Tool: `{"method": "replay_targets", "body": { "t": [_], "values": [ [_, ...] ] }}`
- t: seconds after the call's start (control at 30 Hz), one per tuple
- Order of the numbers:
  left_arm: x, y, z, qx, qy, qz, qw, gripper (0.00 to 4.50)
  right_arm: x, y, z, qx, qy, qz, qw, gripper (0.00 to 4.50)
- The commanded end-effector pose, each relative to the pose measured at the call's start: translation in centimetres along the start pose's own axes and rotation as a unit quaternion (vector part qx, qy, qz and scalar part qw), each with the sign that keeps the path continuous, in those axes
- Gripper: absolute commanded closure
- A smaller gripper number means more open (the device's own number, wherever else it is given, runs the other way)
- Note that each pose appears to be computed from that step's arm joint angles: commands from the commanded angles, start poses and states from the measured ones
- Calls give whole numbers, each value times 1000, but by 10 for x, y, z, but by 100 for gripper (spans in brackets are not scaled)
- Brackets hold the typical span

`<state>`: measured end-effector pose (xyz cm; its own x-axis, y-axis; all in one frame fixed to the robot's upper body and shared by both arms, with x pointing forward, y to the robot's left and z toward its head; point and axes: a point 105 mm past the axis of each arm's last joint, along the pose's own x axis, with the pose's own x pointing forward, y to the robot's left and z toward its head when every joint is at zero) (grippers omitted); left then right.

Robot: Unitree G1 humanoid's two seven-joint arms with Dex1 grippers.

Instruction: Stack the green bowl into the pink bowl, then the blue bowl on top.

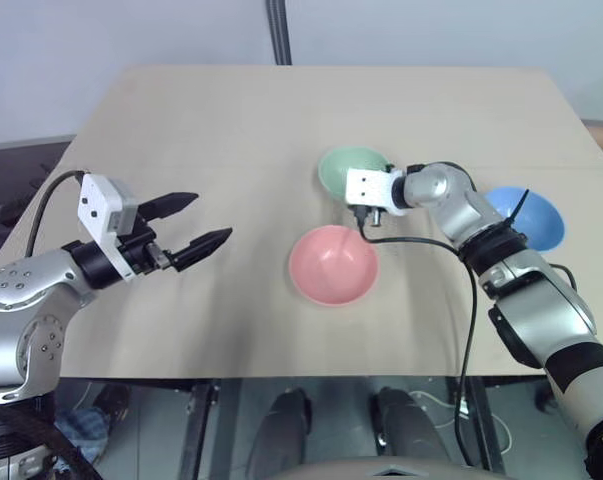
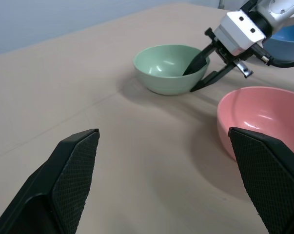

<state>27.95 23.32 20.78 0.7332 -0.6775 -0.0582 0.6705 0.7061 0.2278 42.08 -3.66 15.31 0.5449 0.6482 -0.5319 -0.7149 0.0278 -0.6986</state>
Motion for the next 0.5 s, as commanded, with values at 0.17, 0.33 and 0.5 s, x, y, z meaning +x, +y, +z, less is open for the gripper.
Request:
{"method": "replay_targets", "body": {
  "t": [0.17, 0.33, 0.5],
  "values": [
    [3, 0, 15, 15, -33, -10, 999, 0, -9, -10, 13, -18, -23, -10, 1000, 448],
    [7, -1, 17, 16, -40, -20, 999, 0, -22, -8, 27, -32, -66, -5, 997, 448],
    [9, 1, 13, 17, -36, -25, 999, 0, -57, 12, 50, -42, -119, 49, 991, 448]
  ]
}}
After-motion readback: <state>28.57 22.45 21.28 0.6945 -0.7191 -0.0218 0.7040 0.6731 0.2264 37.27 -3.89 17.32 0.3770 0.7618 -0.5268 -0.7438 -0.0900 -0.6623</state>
